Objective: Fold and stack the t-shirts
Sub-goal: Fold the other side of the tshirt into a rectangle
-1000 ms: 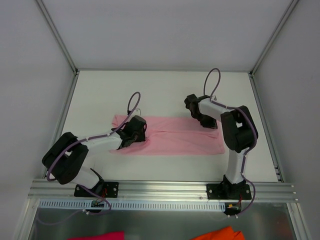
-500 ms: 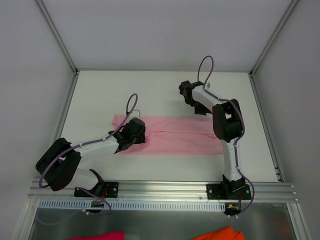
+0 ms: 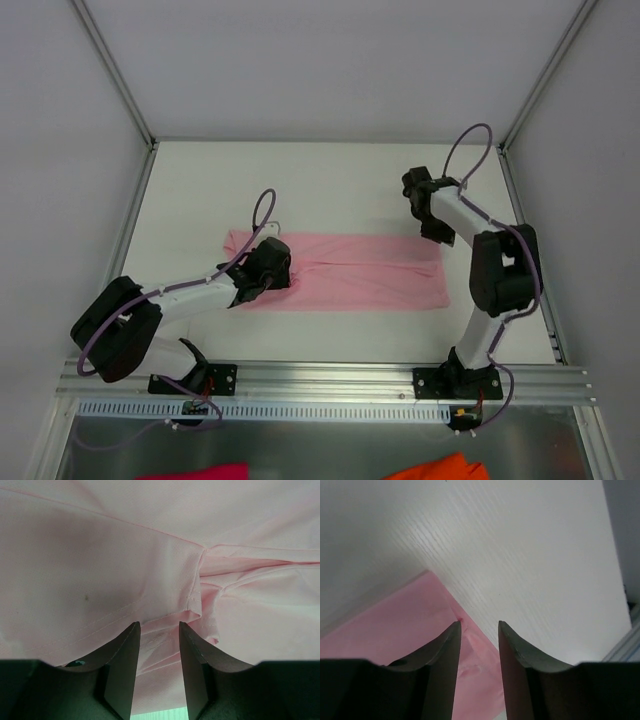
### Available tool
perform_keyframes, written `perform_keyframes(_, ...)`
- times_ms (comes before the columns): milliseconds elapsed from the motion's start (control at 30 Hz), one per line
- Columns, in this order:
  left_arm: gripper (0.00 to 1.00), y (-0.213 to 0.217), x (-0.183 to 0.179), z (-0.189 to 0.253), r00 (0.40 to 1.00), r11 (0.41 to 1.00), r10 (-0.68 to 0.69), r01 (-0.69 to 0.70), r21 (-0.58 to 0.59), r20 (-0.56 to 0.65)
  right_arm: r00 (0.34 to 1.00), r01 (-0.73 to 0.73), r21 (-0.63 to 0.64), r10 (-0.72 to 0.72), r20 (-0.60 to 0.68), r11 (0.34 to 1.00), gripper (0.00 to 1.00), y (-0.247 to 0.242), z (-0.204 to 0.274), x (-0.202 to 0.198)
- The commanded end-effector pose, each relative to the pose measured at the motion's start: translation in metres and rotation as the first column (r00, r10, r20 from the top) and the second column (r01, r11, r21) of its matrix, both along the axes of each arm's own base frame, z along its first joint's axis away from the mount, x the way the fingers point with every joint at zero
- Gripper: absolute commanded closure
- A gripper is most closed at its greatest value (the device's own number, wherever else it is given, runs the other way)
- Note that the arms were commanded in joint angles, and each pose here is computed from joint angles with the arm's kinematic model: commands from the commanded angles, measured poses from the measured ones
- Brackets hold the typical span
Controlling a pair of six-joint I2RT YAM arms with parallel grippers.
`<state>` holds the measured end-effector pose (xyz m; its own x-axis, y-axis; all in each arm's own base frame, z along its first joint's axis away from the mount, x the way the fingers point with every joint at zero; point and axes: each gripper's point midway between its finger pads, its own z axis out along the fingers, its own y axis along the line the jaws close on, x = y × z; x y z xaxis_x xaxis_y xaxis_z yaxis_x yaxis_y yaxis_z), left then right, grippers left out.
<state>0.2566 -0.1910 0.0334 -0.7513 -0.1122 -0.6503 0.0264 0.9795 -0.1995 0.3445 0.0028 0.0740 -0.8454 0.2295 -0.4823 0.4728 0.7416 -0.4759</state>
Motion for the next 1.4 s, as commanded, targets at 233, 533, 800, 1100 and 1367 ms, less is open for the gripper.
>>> perform_keyframes(233, 0.63, -0.012, -0.001, 0.016, 0.997, 0.997, -0.037, 0.041, -0.059, 0.065, 0.987, -0.067, 0.398, 0.003, 0.160, 0.915, 0.57, 0.023, 0.000, 0.017)
perform_keyframes(533, 0.63, -0.015, -0.001, 0.013, 0.997, 0.997, -0.045, 0.049, -0.052, 0.059, 0.991, -0.058, 0.472, -0.008, 0.135, 0.880, 0.57, 0.026, -0.021, 0.019)
perform_keyframes(800, 0.63, -0.017, 0.000, 0.011, 0.997, 0.998, -0.050, 0.052, -0.042, 0.056, 0.989, -0.055, 0.428, -0.010, 0.148, 0.902, 0.57, 0.017, -0.010, 0.017)
perform_keyframes(1100, 0.63, -0.017, 0.000, 0.008, 0.997, 0.998, -0.052, 0.053, -0.026, 0.049, 0.993, -0.012, 0.357, -0.030, 0.112, 0.934, 0.56, 0.005, -0.013, 0.015)
perform_keyframes(1367, 0.63, -0.016, -0.001, 0.005, 0.998, 0.998, -0.052, 0.053, -0.016, 0.042, 0.996, -0.009, 0.369, -0.025, 0.087, 0.929, 0.56, 0.008, -0.024, 0.021)
